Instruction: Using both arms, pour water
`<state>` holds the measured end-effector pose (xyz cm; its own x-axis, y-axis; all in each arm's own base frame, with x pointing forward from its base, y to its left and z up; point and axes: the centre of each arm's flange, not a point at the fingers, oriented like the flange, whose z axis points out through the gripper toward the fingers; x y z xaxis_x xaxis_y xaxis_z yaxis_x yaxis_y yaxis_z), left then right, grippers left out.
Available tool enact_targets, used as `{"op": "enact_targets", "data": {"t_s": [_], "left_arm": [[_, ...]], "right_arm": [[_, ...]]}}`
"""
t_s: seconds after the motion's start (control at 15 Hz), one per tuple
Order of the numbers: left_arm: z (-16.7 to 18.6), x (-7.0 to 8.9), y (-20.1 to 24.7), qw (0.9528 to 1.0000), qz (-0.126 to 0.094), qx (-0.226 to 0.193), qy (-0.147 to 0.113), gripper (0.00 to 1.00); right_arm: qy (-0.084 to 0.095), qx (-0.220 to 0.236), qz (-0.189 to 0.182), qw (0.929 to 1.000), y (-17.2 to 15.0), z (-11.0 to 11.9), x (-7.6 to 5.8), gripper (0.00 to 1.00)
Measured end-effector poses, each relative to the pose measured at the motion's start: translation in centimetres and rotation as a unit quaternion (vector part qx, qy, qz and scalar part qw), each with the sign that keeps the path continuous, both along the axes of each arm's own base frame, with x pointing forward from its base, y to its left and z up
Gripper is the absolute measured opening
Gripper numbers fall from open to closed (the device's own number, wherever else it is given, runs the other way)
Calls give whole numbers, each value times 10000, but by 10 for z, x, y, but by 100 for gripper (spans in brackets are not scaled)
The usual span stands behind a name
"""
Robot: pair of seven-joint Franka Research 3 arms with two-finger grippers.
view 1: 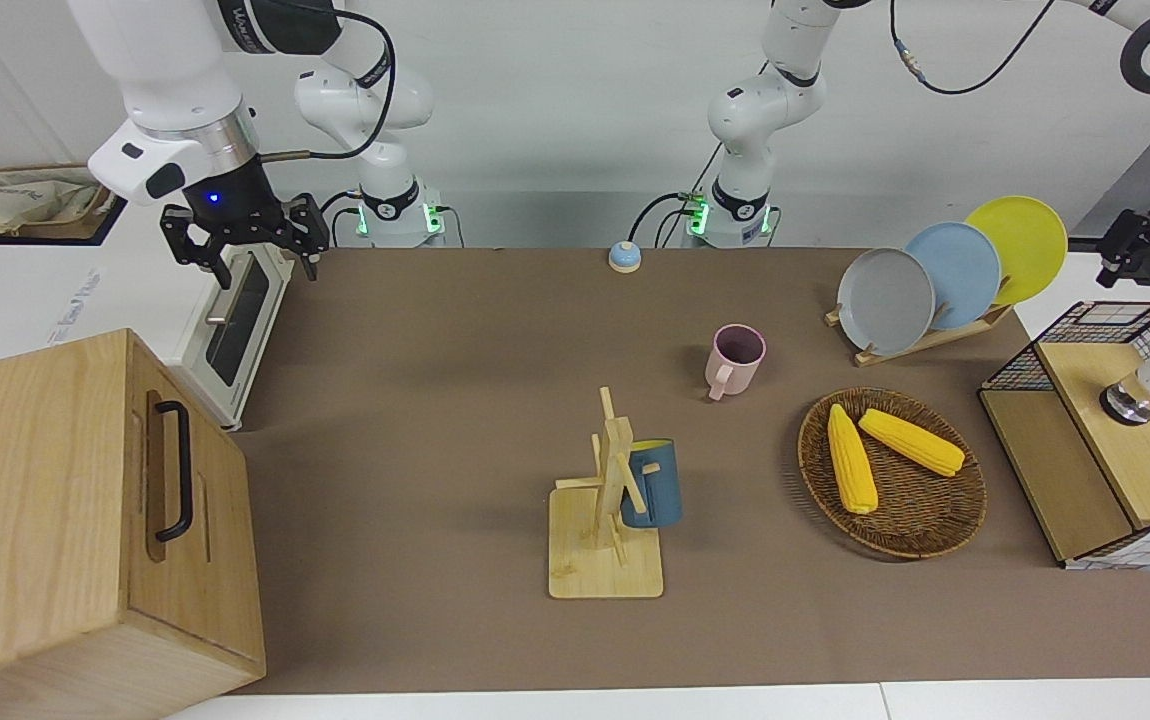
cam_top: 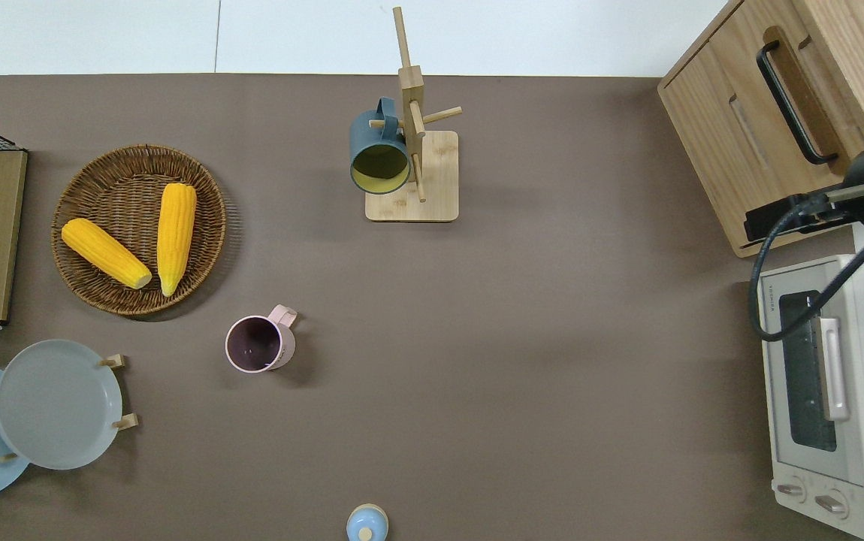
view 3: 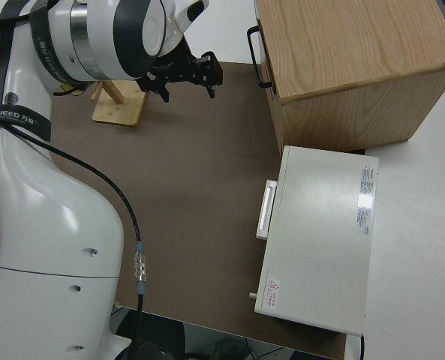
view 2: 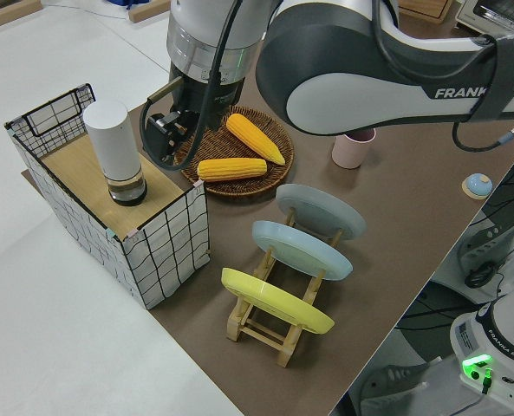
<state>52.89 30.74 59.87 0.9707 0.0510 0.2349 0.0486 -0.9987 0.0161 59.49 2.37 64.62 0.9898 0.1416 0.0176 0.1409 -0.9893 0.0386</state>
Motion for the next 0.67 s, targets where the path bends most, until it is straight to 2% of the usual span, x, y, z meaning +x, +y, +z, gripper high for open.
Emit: {"op": "enact_targets", "data": {"t_s": [0.13,0.27,0.47,0.67], "left_arm": [[5,-7,-9,9997,87,-142,180,100],[6,-8,-18,9993,47,-225,295,100],[10,3,-60,9985,-64,-355,423,100],[11,16,-103,9980,-215,-292,527,100]], "right_arm": [[0,0,0,10000,0,0,0,99],[0,0,0,10000,0,0,0,99],[0,0,0,10000,0,0,0,99],[0,0,0,10000,0,0,0,99]]}}
